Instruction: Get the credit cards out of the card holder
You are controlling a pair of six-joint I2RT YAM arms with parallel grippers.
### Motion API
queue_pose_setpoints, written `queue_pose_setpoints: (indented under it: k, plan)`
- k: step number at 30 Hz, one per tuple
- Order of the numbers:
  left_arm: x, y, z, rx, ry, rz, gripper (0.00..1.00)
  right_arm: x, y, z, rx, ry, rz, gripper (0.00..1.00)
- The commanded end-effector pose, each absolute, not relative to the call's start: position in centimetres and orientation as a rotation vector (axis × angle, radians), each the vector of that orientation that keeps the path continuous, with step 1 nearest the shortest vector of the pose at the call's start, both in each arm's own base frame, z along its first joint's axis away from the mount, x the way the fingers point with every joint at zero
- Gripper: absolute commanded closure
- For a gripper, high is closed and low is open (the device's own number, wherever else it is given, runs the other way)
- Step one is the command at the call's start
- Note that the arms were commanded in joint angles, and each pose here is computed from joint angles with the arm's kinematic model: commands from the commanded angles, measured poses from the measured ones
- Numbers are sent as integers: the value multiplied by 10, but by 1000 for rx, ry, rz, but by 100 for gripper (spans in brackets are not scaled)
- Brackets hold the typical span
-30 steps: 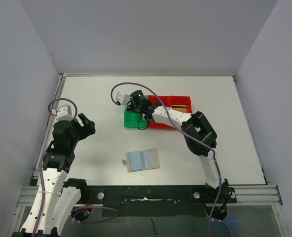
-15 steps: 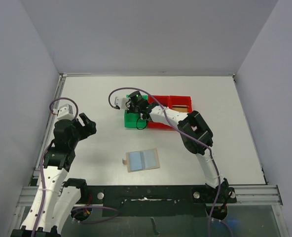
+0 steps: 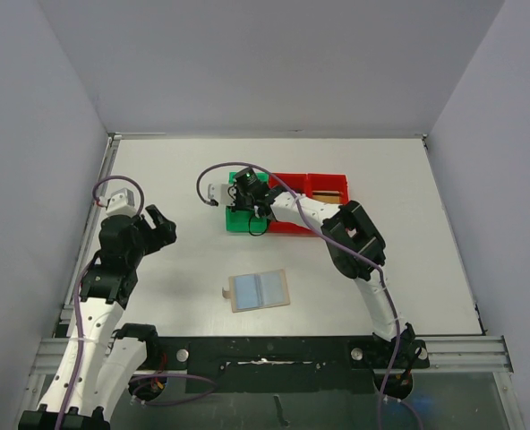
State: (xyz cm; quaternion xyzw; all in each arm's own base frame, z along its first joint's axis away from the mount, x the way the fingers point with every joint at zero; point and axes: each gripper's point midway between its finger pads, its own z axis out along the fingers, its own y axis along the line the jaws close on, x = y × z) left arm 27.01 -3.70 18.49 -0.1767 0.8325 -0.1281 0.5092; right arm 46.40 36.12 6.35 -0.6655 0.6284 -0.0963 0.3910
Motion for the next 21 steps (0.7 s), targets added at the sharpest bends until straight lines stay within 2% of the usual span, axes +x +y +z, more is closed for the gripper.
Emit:
queue_pose_setpoints:
  k: [1,21]
  plan:
    - [278,-42,203,-390,1945,-347,26,474,365,79,-1684,1563,-241,79]
    - [281,-48,195,-371,1983,-366,26,479,356,66,-1731,1622,-199,68]
